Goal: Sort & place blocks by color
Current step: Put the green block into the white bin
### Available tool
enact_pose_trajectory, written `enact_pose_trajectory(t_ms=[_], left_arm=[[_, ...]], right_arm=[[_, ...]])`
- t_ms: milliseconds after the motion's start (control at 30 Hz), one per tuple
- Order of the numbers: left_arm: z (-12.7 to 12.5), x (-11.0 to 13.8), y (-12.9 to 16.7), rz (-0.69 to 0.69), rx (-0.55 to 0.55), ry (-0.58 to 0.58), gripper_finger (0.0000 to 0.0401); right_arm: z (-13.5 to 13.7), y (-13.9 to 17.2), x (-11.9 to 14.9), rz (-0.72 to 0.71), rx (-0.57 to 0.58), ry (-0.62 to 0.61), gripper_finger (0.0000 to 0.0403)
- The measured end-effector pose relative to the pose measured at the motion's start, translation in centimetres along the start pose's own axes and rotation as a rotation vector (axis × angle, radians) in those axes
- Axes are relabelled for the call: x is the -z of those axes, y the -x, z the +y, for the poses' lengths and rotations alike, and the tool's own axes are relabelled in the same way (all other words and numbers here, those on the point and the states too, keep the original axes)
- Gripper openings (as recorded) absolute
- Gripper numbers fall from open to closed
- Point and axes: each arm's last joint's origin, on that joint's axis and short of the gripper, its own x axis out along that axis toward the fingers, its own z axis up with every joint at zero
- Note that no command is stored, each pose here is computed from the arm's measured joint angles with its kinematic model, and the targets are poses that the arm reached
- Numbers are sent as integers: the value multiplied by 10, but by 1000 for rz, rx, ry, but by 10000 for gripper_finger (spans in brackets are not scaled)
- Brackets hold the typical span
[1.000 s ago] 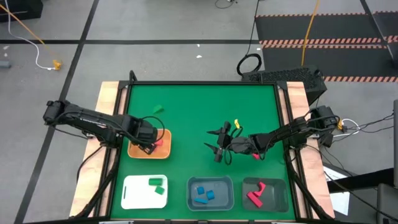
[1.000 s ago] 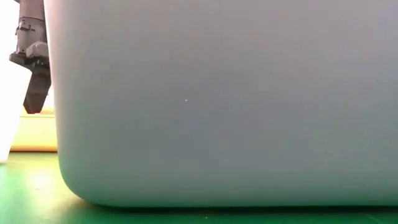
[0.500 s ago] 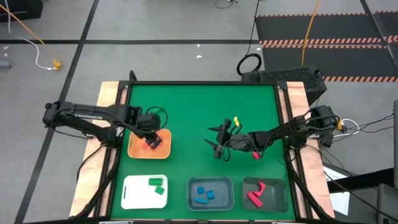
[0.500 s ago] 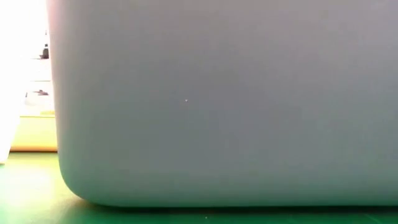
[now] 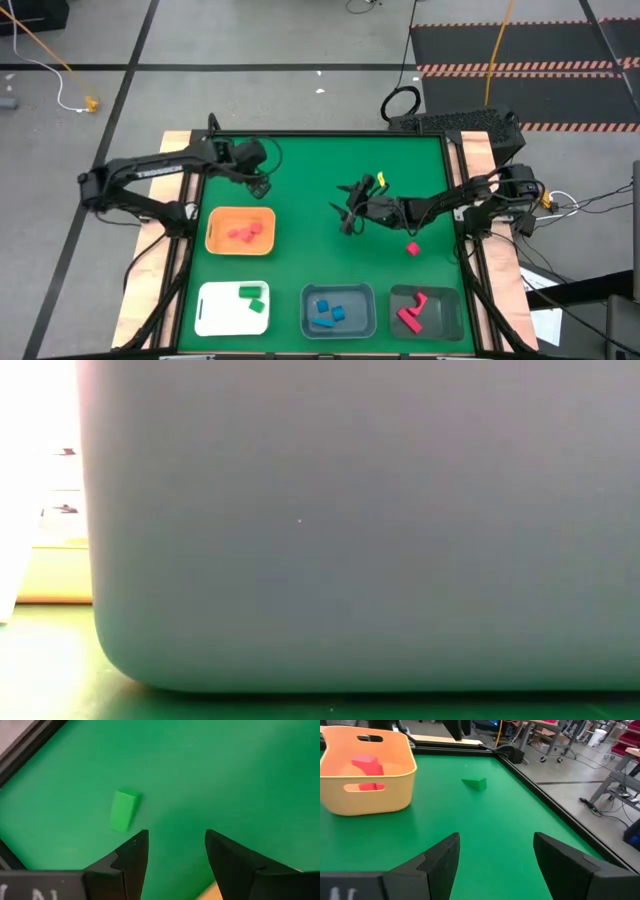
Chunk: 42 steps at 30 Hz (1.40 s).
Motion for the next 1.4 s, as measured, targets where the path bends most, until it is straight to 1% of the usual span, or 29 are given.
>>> enact_pose_trajectory(t_ms=[200,400,700,867,1000,1100,1167,1233,1400], left_arm=[[11,-17,-39,63,-97,-64,198],[21,-25,-64,109,-123,-114,198],[40,-28,-91,204,-158,-102,198],[45,-24,-107,218,-165,-87,198],[49,-19,-112,199,-166,-71,198],[53,-16,-114,217,-169,-60,198],[53,-13,-116,235,-160,-60,198],[52,-12,-117,225,-144,-57,198],[53,-9,-118,235,-142,-62,198]], right_arm=[[-8,-4,2,24,25,3,244],[-12,-6,4,41,39,5,244],[-19,-9,5,46,59,-3,244],[-19,-9,5,47,59,-1,244],[-19,-9,5,47,59,1,244],[-19,-9,5,47,59,2,244],[-19,-9,5,47,59,0,244],[-19,-9,5,47,58,-14,244],[-19,-9,5,46,59,-20,244]])
